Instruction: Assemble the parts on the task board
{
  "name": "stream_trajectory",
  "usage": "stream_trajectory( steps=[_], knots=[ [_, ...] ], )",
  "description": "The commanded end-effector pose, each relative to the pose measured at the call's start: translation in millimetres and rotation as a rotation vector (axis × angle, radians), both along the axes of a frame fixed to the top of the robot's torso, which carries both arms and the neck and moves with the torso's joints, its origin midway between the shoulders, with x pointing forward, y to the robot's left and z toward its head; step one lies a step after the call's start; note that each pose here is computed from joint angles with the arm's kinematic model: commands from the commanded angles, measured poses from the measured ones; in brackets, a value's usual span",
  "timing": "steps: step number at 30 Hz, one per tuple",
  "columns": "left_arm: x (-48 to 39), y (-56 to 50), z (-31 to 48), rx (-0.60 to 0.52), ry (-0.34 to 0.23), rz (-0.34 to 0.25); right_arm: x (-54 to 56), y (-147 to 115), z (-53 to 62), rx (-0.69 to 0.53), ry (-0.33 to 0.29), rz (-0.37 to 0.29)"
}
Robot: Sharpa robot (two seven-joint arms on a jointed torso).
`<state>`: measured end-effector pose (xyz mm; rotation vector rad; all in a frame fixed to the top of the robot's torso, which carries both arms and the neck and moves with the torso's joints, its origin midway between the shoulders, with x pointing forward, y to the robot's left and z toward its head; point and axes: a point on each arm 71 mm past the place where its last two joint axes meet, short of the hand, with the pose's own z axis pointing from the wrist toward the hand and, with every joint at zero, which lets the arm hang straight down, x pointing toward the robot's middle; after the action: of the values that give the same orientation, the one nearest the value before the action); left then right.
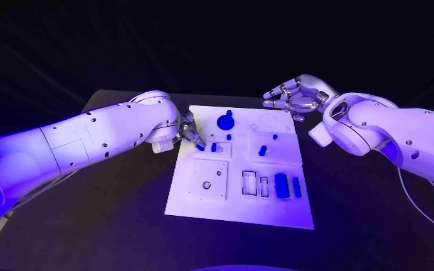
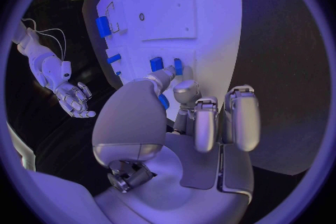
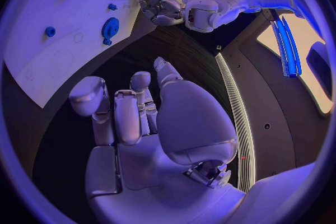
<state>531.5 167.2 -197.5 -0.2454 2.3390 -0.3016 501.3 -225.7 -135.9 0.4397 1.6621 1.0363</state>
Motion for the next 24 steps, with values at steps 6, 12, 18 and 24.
stream_trajectory(
  steps=[6,12,18,24],
  knots=[
    [-2.1,-5.2,-8.8,0.042,0.045,-0.027,-1.3,1.6,-0.3,-0.003,0.001,0.016],
    [-1.1,-6.6,-9.0,0.083,0.027,-0.055,-0.6,0.2,-0.5,0.0,0.003,0.013],
    [0.2,-7.4,-8.2,0.115,0.002,-0.066,-0.3,-0.6,-0.4,0.005,0.005,0.01],
    [1.4,-8.4,-7.7,0.134,-0.012,-0.069,-0.6,-0.7,-0.3,0.007,0.005,0.009]
  ],
)
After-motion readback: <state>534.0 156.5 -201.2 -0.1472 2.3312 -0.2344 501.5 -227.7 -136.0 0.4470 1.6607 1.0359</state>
